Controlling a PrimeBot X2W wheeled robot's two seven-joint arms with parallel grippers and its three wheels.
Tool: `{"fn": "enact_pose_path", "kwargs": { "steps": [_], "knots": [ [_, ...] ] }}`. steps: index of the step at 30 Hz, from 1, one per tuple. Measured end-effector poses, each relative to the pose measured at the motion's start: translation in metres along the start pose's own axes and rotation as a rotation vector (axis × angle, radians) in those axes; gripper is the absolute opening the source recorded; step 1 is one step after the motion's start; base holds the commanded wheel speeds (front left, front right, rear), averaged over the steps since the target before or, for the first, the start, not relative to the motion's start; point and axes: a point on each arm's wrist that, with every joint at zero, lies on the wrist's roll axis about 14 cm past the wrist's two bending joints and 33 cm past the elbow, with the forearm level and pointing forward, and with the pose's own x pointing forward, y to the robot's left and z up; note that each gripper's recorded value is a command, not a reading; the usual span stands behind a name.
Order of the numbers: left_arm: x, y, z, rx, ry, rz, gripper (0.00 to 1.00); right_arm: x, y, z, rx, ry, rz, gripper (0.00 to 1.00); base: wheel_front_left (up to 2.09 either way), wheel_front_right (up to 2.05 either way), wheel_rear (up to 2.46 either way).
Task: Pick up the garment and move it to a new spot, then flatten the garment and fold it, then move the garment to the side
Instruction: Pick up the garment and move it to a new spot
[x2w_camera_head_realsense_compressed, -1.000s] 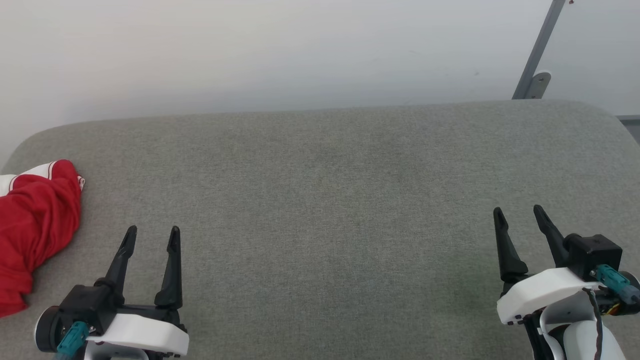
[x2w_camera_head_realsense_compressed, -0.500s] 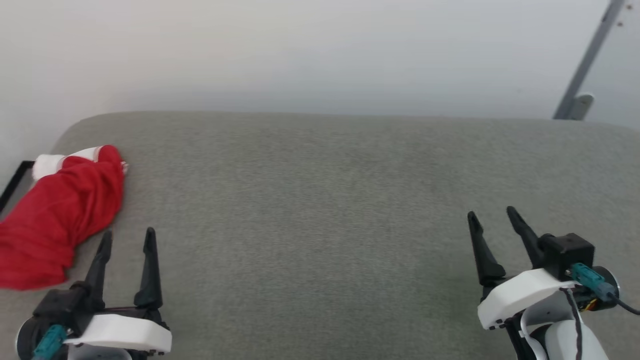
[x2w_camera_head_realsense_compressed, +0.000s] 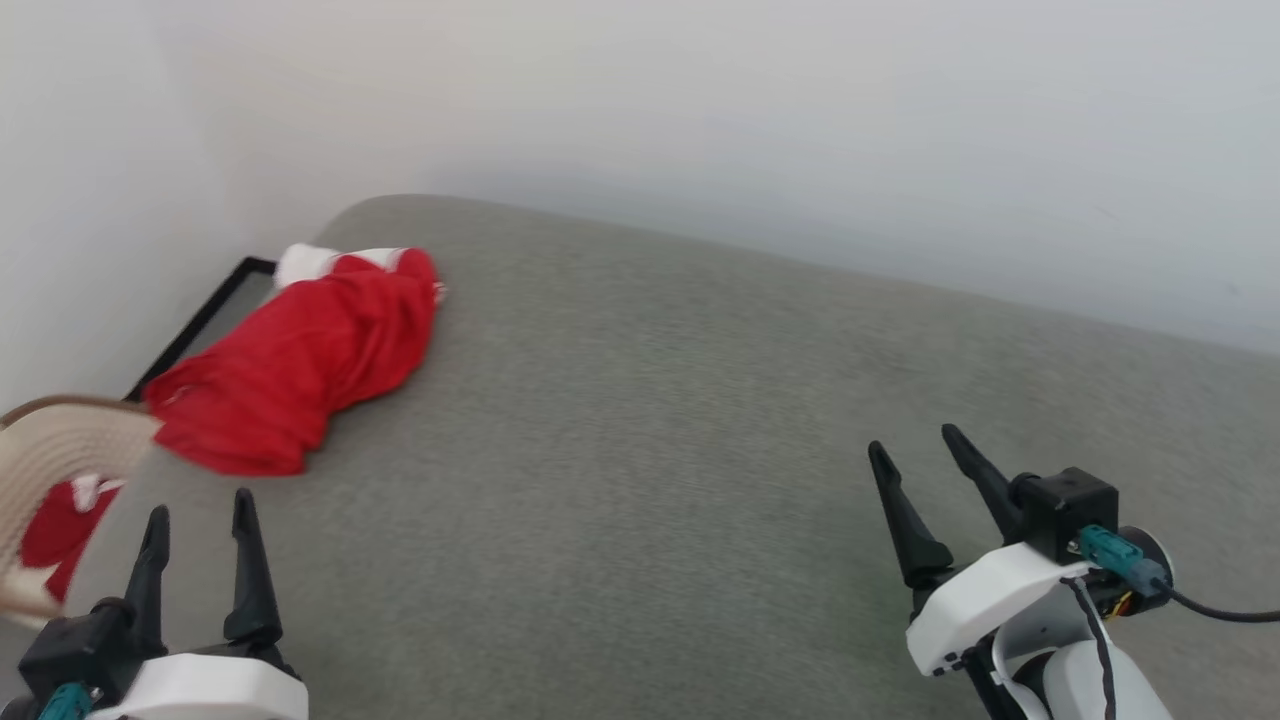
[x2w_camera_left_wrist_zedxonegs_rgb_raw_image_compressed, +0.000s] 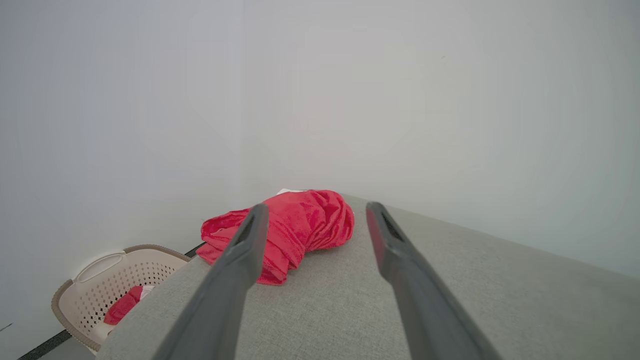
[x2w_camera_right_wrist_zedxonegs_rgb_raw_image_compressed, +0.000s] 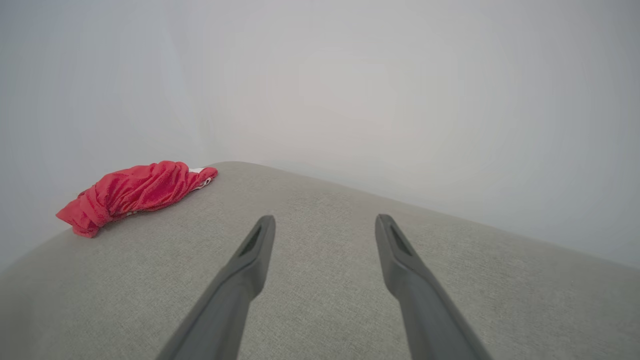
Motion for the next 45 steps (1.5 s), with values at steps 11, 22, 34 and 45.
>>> {"fn": "enact_pose_path", "kwargs": {
  "steps": [11,22,34,45],
  "knots": [
    [-0.042,0.066,0.015,-0.006,-0.027,0.222,1.0,0.03,0.073,0.003,-0.007,0.009,0.221,1.0,0.0,0.0,0.0],
    [-0.027,0.064,0.02,-0.011,-0.041,0.228,1.0,0.043,0.061,-0.003,-0.008,0.019,0.21,1.0,0.0,0.0,0.0],
    [0.069,0.026,0.041,0.028,-0.078,0.064,1.0,0.054,0.017,-0.004,-0.03,0.021,0.127,1.0,0.0,0.0,0.0],
    [0.163,0.003,0.008,0.067,0.046,0.019,1.0,0.071,-0.03,-0.012,-0.047,0.03,0.073,1.0,0.0,0.0,0.0]
  ]
}}
